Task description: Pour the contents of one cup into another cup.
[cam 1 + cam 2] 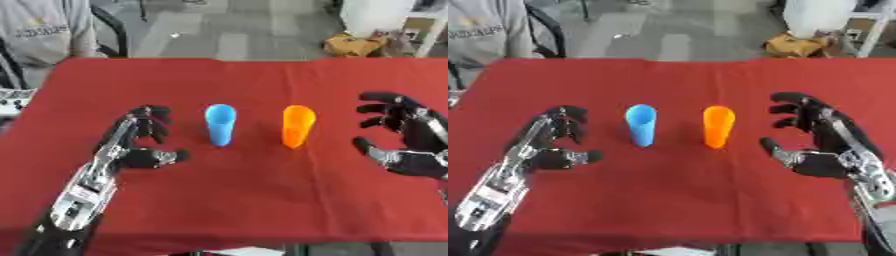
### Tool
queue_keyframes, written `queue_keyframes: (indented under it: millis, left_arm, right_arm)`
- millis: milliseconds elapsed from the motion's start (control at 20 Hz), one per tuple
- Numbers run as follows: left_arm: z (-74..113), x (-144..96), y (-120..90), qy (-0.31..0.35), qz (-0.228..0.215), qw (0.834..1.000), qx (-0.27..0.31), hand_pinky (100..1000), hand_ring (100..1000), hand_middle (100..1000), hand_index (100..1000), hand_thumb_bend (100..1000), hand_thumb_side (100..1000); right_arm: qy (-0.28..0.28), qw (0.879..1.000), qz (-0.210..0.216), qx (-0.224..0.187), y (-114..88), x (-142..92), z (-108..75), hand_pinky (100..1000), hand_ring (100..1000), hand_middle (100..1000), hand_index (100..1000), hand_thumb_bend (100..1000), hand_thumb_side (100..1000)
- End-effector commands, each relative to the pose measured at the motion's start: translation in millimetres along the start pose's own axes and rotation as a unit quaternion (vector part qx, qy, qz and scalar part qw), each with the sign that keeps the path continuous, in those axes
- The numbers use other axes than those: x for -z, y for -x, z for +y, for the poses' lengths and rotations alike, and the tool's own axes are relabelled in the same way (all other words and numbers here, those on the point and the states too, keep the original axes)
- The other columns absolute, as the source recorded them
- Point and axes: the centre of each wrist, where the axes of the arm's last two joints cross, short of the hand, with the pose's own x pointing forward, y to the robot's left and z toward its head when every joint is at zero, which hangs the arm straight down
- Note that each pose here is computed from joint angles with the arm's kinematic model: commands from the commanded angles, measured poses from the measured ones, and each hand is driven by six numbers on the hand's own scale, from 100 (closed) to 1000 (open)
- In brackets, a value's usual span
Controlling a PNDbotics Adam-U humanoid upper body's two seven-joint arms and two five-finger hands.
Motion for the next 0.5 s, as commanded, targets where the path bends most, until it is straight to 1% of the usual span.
queue_keyframes:
  millis: [50,150,250,300,500]
  left_arm:
    - [0.9,6.9,-7.2,0.001,-0.018,1.0,0.014,576,674,714,821,835,100]
    - [-1.0,8.4,-7.0,0.002,-0.021,1.0,0.018,588,685,727,842,835,100]
    - [-2.1,9.1,-6.3,0.003,-0.022,1.0,0.021,588,685,727,842,835,100]
    - [-2.6,9.6,-6.2,0.004,-0.023,0.999,0.022,600,695,740,859,836,100]
    - [-5.5,12.7,-5.1,0.002,-0.022,0.999,0.027,599,691,735,861,835,100]
  right_arm:
    - [0.007,1.0,-0.005,-0.014,-3.2,3.2,-4.3,778,888,912,905,392,100]
    - [0.009,1.0,-0.003,-0.017,-2.4,3.4,-4.0,789,894,918,914,391,100]
    - [0.011,1.0,-0.002,-0.019,-1.8,3.5,-3.6,789,894,918,914,391,100]
    - [0.011,1.0,-0.002,-0.02,-1.6,3.7,-3.4,794,894,917,916,389,100]
    - [0.011,1.0,0.002,-0.022,-0.1,4.7,-2.7,792,887,905,912,390,100]
